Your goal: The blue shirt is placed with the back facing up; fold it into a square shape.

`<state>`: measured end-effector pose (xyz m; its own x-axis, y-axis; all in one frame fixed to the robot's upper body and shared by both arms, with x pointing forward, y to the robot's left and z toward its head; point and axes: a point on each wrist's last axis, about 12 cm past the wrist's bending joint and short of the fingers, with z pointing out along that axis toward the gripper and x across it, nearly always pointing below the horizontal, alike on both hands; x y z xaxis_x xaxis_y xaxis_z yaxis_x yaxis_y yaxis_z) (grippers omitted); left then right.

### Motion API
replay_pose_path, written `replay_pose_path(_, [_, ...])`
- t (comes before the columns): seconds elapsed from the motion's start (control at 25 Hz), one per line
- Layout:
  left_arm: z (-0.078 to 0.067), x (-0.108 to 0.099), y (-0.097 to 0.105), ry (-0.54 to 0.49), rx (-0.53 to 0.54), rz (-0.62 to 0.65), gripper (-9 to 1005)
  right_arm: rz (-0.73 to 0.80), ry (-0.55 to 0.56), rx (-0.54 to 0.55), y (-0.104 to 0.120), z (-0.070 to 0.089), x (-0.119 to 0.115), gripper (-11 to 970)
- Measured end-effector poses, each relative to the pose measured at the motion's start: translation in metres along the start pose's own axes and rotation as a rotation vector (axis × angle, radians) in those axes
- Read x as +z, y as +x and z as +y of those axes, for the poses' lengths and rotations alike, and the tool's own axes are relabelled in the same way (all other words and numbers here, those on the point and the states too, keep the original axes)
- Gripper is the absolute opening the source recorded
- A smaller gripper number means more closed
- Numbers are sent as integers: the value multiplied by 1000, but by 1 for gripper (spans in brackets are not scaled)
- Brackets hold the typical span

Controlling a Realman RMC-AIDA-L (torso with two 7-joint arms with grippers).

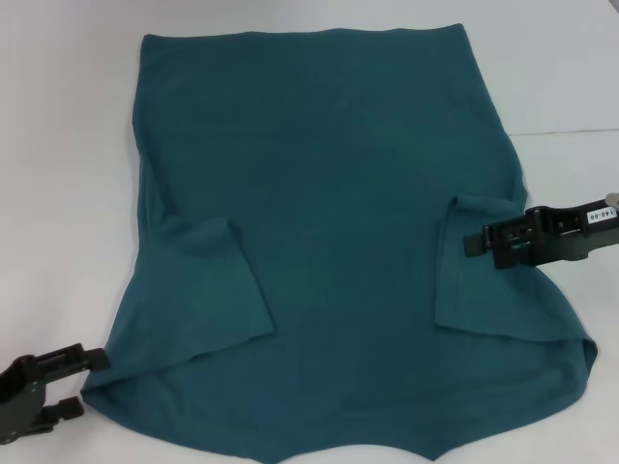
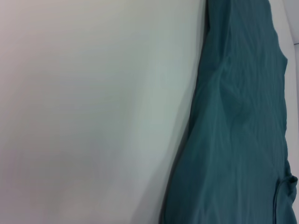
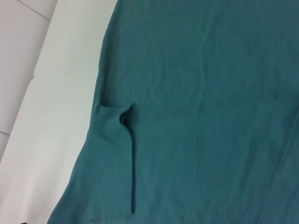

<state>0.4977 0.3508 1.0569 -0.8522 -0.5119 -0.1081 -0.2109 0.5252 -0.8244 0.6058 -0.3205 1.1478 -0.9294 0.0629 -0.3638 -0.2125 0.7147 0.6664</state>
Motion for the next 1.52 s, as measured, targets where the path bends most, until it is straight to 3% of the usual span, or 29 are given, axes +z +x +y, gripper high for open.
replay_pose_path(0.36, [-8, 21, -2, -14, 12, 37, 886, -4, -6, 8, 1, -1, 0, 720])
replay_pose_path(0.72, [-9, 24, -4, -4, -12, 16, 879, 0, -8, 8, 2, -1, 0, 719])
replay_pose_path(1.04, [-10, 24, -6, 0, -7, 11, 478, 0, -2, 6, 2, -2, -2, 719])
replay_pose_path(1.52, [-15, 25, -6, 93, 4, 1, 209, -9, 6, 9, 5, -7, -5, 720])
